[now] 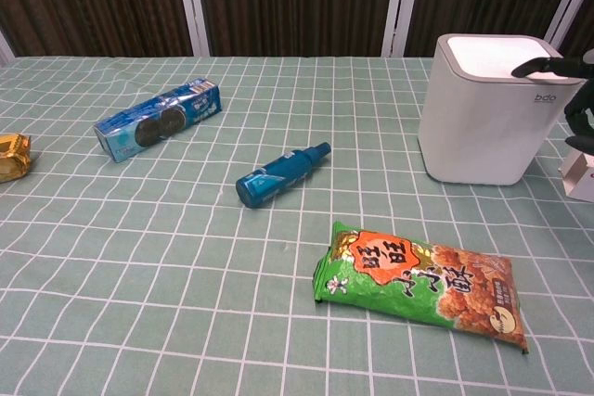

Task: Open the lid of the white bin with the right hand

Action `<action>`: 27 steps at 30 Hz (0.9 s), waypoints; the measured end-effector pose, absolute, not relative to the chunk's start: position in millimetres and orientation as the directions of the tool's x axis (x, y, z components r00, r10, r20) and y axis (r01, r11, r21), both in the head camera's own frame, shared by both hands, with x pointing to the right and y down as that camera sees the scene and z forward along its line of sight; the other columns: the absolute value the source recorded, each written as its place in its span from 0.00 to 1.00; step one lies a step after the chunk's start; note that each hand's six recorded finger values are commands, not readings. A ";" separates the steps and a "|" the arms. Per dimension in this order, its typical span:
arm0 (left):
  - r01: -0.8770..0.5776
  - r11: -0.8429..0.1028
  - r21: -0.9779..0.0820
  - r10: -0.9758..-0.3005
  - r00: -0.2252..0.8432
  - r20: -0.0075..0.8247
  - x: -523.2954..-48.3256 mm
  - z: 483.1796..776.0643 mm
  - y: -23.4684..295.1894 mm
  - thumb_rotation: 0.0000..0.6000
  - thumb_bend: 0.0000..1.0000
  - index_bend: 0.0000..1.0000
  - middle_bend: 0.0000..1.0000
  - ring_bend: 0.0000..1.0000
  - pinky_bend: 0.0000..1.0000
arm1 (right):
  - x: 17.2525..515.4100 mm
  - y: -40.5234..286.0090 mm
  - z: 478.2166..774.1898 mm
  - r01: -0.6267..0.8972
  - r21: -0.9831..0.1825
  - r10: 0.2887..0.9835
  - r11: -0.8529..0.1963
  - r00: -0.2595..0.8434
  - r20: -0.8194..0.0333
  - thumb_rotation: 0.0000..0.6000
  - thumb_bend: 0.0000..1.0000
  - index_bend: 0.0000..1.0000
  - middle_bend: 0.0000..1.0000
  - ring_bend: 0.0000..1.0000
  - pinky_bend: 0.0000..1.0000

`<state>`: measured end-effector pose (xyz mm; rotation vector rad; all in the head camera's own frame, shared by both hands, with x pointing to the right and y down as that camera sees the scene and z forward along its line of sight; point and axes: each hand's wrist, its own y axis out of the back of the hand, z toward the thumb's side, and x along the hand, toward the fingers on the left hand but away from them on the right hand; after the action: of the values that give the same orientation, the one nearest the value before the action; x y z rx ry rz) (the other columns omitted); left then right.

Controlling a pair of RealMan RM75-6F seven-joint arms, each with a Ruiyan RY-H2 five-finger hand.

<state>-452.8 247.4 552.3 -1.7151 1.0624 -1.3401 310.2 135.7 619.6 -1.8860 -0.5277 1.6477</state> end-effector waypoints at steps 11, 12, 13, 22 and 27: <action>-0.182 -0.415 -0.891 -0.909 0.124 0.398 -453.6 552.3 247.3 1.00 0.53 0.13 0.10 0.11 0.30 | 309.5 130.0 608.9 -0.048 -0.709 0.695 -0.704 0.161 -0.701 1.00 0.55 0.00 0.75 0.73 0.78; -0.182 -0.416 -0.891 -0.909 0.124 0.399 -453.6 552.5 247.3 1.00 0.53 0.13 0.10 0.11 0.30 | 310.7 128.0 603.9 -0.035 -0.731 0.718 -0.682 0.158 -0.678 1.00 0.55 0.00 0.75 0.72 0.78; -0.182 -0.417 -0.891 -0.908 0.125 0.400 -453.5 552.6 247.3 1.00 0.53 0.13 0.10 0.11 0.30 | 312.1 126.7 599.8 -0.025 -0.748 0.737 -0.663 0.155 -0.658 1.00 0.55 0.00 0.74 0.69 0.78; -0.178 -0.419 -0.890 -0.907 0.125 0.402 -452.8 553.2 247.7 1.00 0.53 0.13 0.10 0.11 0.31 | 347.4 139.1 560.7 0.069 -0.880 0.881 -0.471 0.089 -0.465 1.00 0.40 0.00 0.25 0.30 0.58; -0.173 -0.425 -0.888 -0.904 0.123 0.409 -452.3 554.7 248.1 1.00 0.53 0.13 0.10 0.11 0.31 | 375.4 160.6 550.2 0.099 -0.920 0.925 -0.379 0.022 -0.378 1.00 0.30 0.00 0.17 0.22 0.45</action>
<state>-452.3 248.1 554.7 -1.7170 1.0524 -1.3542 375.4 160.6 550.2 -1.5722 -1.0731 1.4393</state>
